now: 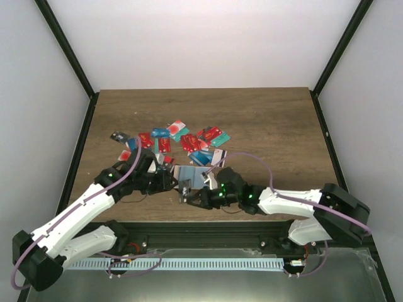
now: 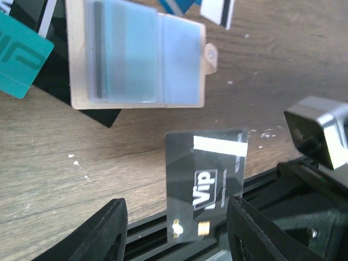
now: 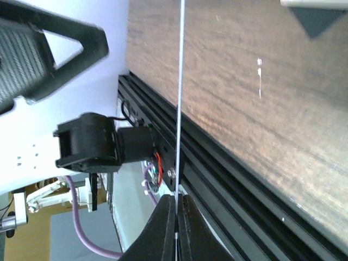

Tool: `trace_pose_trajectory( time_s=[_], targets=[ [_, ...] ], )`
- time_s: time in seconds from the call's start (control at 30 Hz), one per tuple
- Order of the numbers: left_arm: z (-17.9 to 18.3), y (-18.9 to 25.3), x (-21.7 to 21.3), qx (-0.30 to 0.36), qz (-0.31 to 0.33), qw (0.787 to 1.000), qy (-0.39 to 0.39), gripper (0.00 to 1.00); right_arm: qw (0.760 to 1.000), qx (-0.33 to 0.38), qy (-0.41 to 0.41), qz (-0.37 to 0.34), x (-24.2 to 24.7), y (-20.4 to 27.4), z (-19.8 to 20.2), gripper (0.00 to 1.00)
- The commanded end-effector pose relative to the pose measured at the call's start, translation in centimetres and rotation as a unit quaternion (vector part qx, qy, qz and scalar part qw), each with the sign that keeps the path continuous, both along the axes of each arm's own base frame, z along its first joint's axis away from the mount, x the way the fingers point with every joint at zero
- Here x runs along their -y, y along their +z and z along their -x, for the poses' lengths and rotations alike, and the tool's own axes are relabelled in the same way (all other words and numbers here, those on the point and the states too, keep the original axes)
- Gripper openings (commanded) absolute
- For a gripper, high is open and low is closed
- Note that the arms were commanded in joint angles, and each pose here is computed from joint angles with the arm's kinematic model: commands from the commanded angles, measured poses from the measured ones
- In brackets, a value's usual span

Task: Put the credit cards into the card holder
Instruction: Pick up the credit card from the center of the board.

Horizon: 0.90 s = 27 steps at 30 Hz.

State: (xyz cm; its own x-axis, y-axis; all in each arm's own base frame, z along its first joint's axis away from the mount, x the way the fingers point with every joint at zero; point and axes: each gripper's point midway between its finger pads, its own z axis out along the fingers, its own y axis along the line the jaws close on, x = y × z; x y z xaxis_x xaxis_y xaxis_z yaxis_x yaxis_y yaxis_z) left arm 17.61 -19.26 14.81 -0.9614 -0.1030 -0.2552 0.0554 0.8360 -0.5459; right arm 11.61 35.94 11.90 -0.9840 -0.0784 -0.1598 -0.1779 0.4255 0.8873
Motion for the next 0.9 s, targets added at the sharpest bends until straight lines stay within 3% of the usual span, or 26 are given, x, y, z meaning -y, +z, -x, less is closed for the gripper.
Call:
trace_pose_trajectory(
  time_s=[0.0,0.27,0.63,0.7,0.83,0.87],
  targets=[
    [-0.6,3.6,1.3,0.037,0.076,0.996,-0.004,0.53,0.998,0.039,0.037,-0.038,1.0,3.6,-1.6,0.01],
    [-0.8,7.7,4.6,0.081,0.227,0.970,-0.034,0.54,0.985,0.075,0.092,-0.126,2.6,9.2,-3.1,0.01],
    [-1.3,10.5,6.1,0.104,0.288,0.950,-0.059,0.44,0.966,0.100,0.111,-0.213,4.6,15.3,-3.5,0.01],
    [-1.1,11.2,6.5,0.110,0.308,0.942,-0.071,0.37,0.963,0.101,0.117,-0.221,4.6,15.9,-3.4,0.01],
    [-1.3,11.5,6.8,0.115,0.320,0.938,-0.072,0.05,0.959,0.102,0.126,-0.231,4.5,16.8,-3.3,0.01],
    [-1.4,11.7,6.8,0.119,0.323,0.936,-0.073,0.04,0.959,0.104,0.126,-0.231,4.4,17.0,-3.4,0.01]
  ],
)
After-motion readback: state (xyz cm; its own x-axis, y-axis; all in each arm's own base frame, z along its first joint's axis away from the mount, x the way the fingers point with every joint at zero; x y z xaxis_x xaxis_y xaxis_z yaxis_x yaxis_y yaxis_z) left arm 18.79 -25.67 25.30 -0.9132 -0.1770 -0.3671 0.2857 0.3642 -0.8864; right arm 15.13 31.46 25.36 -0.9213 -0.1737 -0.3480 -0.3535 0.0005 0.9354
